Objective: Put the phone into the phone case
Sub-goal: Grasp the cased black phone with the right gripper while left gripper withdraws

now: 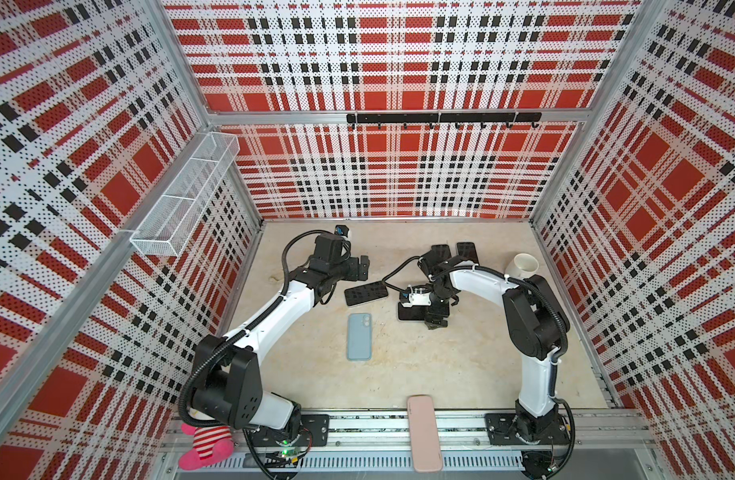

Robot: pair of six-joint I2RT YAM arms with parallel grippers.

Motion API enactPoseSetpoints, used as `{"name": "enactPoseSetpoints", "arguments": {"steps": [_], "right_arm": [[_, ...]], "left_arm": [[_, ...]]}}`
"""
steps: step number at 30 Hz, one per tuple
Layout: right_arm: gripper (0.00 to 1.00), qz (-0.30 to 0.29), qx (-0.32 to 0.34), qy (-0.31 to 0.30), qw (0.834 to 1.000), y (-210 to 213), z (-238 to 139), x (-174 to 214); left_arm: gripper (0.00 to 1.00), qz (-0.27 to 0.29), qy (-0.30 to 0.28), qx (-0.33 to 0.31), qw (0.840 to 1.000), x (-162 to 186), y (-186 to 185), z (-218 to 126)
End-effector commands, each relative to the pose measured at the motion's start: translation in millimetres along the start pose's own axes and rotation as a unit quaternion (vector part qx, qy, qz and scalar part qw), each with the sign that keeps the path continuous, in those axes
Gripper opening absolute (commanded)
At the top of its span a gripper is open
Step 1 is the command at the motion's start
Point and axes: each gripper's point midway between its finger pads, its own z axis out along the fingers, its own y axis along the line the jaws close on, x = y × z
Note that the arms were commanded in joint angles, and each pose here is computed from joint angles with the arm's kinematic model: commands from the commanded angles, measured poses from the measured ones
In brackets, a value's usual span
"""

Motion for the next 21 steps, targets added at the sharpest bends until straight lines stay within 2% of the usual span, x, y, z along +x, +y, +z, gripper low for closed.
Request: {"name": "enactPoseSetpoints", "arguments": {"steps": [1, 4, 7, 21], "right_arm": [[1.0, -0.016, 0.029, -0.004, 0.999, -7, -8, -4], [1.0, -0.027, 0.041, -0.027, 0.998, -6, -31, -13], [1.0, -0.035, 0.047, -0.031, 0.998, -7, -39, -14], [1.0, -0.025, -0.01, 0.005, 1.0, -5, -3, -8]], "left_arm": [[0.98, -0.001, -0.01, 0.007, 1.0, -3, 0, -4], [0.98, -0.002, -0.007, 0.008, 1.0, -1, 0, -2], [0.98, -0.002, -0.005, 0.011, 1.0, 0, -1, -1], [0.98, -0.011, -0.003, 0.009, 1.0, -1, 8, 1]]}}
